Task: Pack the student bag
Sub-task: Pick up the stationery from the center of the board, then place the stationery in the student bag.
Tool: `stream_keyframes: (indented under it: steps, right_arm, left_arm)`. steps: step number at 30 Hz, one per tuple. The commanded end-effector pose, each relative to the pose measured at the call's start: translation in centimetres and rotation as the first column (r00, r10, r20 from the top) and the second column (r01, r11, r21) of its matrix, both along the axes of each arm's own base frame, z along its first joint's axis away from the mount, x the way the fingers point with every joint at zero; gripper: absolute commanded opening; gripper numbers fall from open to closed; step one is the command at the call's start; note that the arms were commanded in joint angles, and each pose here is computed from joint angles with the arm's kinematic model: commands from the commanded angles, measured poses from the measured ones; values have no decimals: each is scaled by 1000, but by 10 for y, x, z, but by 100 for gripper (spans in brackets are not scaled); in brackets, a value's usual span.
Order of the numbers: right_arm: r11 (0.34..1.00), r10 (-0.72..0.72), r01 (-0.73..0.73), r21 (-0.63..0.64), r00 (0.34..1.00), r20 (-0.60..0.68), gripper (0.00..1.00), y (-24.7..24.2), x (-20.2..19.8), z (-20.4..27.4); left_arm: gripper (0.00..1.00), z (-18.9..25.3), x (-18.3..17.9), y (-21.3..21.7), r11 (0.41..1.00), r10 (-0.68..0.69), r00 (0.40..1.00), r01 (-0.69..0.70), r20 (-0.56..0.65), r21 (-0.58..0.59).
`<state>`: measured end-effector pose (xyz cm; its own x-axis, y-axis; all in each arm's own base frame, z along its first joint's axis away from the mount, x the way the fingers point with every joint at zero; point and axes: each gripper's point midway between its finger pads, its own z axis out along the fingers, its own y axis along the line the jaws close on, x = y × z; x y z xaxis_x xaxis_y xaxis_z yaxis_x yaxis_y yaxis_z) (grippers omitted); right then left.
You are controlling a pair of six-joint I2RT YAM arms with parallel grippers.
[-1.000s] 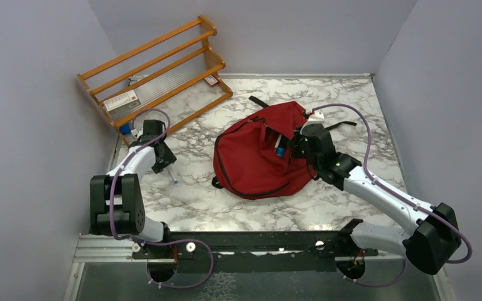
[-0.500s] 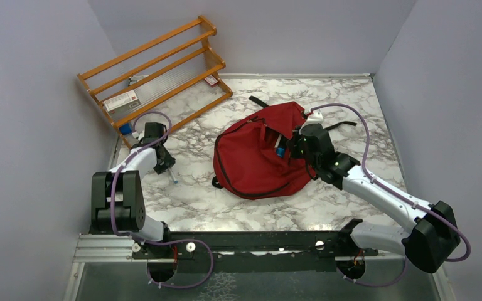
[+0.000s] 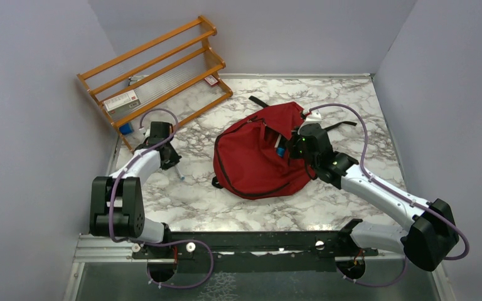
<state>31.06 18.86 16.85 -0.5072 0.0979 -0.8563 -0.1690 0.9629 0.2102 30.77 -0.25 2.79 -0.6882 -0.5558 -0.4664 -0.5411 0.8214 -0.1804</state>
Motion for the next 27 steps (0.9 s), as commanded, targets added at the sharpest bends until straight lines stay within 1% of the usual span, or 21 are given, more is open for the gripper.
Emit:
stream_keyframes:
  steps: [1, 4, 6, 9, 11, 16, 19, 23, 27]
  right_arm:
    - [1000, 3, -3, 24, 1000, 13, 1, 4, 1, 5]
    - [999, 10, -11, 30, 1000, 10, 1, 7, 1, 5]
    - [999, 15, -15, 36, 1000, 10, 1, 8, 2, 5]
    - [999, 17, -18, 39, 1000, 8, 1, 9, 2, 5]
    - [999, 20, -21, 40, 1000, 9, 1, 10, 2, 6]
    - [999, 20, -21, 41, 1000, 10, 1, 10, 2, 7]
    - [999, 20, -21, 40, 1000, 9, 1, 9, 1, 6]
    - [999, 20, -20, 37, 1000, 7, 1, 9, 1, 6]
    - [999, 16, -16, 33, 1000, 9, 1, 7, 1, 7]
  left_arm:
    - [2, 69, 35, -32, 992, -103, 965, 118, 241, -50]
    - [0, 113, 51, -59, 967, -164, 899, 227, 406, -113]
    - [0, 137, 57, -80, 945, -196, 855, 295, 480, -141]
    - [0, 163, 62, -114, 909, -272, 801, 396, 533, -131]
    - [0, 176, 64, -140, 874, -324, 763, 468, 559, -133]
    - [0, 189, 55, -207, 753, -417, 683, 629, 600, -192]
    - [0, 192, 44, -243, 682, -467, 634, 702, 616, -205]
    - [0, 186, 25, -283, 588, -503, 601, 765, 621, -263]
    - [0, 175, 5, -318, 521, -558, 564, 809, 609, -272]
